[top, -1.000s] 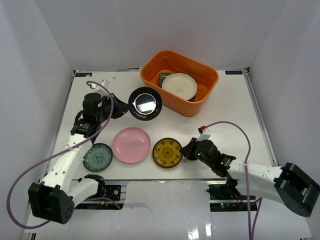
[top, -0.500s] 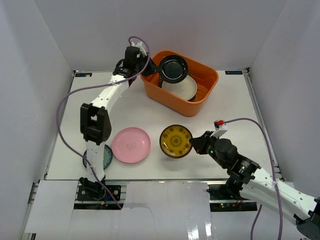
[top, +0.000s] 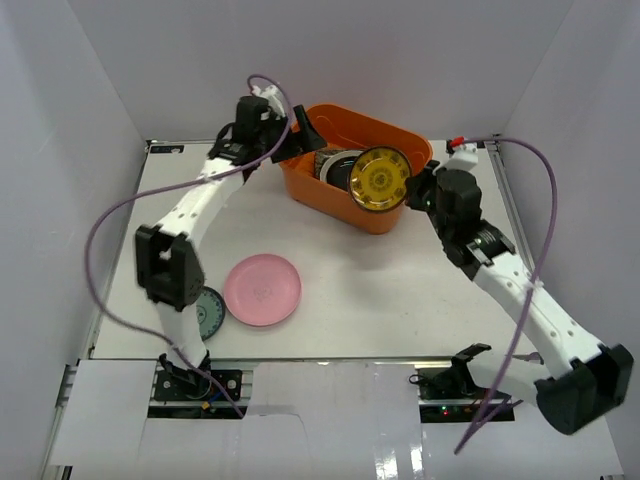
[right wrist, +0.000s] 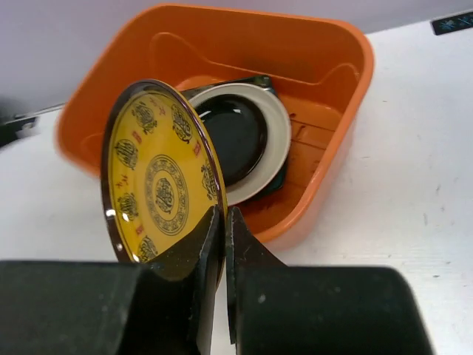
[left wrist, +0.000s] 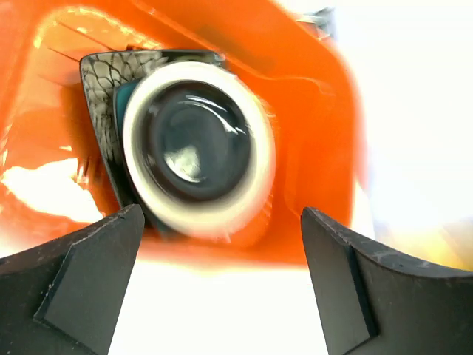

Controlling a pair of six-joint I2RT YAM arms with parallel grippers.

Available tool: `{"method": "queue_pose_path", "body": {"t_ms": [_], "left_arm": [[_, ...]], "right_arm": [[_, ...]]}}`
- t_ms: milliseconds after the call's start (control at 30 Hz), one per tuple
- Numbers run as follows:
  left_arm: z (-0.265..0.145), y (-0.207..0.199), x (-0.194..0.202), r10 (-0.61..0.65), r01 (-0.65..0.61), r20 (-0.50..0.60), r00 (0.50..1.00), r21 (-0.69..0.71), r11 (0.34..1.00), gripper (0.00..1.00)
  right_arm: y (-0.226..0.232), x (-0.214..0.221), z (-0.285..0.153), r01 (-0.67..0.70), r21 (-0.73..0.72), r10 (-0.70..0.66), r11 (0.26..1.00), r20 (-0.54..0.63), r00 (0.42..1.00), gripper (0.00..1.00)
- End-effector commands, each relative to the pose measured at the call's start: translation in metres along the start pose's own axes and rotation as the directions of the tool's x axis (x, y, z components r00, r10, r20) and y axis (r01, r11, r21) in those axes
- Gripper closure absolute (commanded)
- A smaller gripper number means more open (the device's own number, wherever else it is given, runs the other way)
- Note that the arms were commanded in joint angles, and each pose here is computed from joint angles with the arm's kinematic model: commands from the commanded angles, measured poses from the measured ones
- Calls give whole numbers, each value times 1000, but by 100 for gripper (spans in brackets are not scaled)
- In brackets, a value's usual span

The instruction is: Place the plates into the plastic bin on the countertop

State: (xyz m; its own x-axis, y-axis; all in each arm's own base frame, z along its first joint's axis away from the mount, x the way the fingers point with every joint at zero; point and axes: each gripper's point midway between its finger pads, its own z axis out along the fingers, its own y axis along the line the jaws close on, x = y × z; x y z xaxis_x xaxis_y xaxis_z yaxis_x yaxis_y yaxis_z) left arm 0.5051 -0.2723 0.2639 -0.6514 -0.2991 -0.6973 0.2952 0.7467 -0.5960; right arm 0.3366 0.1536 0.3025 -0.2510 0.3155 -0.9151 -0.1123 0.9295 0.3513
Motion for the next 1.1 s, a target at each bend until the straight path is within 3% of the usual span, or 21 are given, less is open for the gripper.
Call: {"method": "queue_pose_path", "body": {"t_ms": [0,67,100,133,200,233,333,367,433,467,567,700,733,833,867,1000,1067], "left_arm": [[-182,-97,-74,129,-185,392,911,109,977,2],[-197,-71,-34,134,-164,355,925,54,985,2],[-236,-78,-28,125,-163,403,907,60,985,2],[-245,-73,-14,124,-161,397,909,62,985,2],[-244,-47,37,111,-136,319,941,59,989,2],[-263,-47,55,131,-160,307,942,69,985,2],[-269,0,114,170,-163,159,972,-57,985,2],[-281,10,127,176,-164,161,971,-88,983,2],[-296,29,147,167,-145,136,977,-160,976,2],[-310,33,147,138,-102,190,972,-188,977,2],[-326,40,141,100,-39,234,967,-253,967,2],[-317,65,143,44,48,248,968,-352,935,2],[-314,70,145,27,68,245,969,-371,926,3],[-310,91,147,-47,175,277,960,-459,871,7],[-309,99,150,-68,208,287,955,-491,846,10],[-306,126,160,-110,285,314,943,-591,754,12],[-301,139,168,-111,283,298,948,-634,720,12]], "right_arm": [[4,-11,58,32,-39,-33,999,-27,999,92],[11,-26,83,25,-49,-26,998,-12,1000,92],[6,-3,111,36,-26,-38,999,-74,997,92],[6,-1,125,35,-21,-37,999,-84,996,92],[14,-13,151,31,-24,-33,999,-71,997,92],[4,17,173,40,9,-38,999,-154,987,92],[5,31,198,30,12,-27,999,-209,978,91],[6,31,199,24,5,-22,1000,-210,977,73],[12,20,193,15,-16,-18,1000,-189,982,41],[21,13,188,4,-56,-14,998,-167,986,25],[48,3,155,6,-152,-30,988,-153,988,12],[92,21,77,70,-274,-104,959,-110,989,13],[102,74,57,94,-307,-153,947,-172,973,16],[117,131,20,34,-366,-134,930,-252,958,18],[112,176,5,24,-379,-159,925,-331,930,19],[119,257,-12,-48,-395,-165,918,-487,858,16],[141,274,-20,-64,-436,-193,897,-519,833,13]]}}
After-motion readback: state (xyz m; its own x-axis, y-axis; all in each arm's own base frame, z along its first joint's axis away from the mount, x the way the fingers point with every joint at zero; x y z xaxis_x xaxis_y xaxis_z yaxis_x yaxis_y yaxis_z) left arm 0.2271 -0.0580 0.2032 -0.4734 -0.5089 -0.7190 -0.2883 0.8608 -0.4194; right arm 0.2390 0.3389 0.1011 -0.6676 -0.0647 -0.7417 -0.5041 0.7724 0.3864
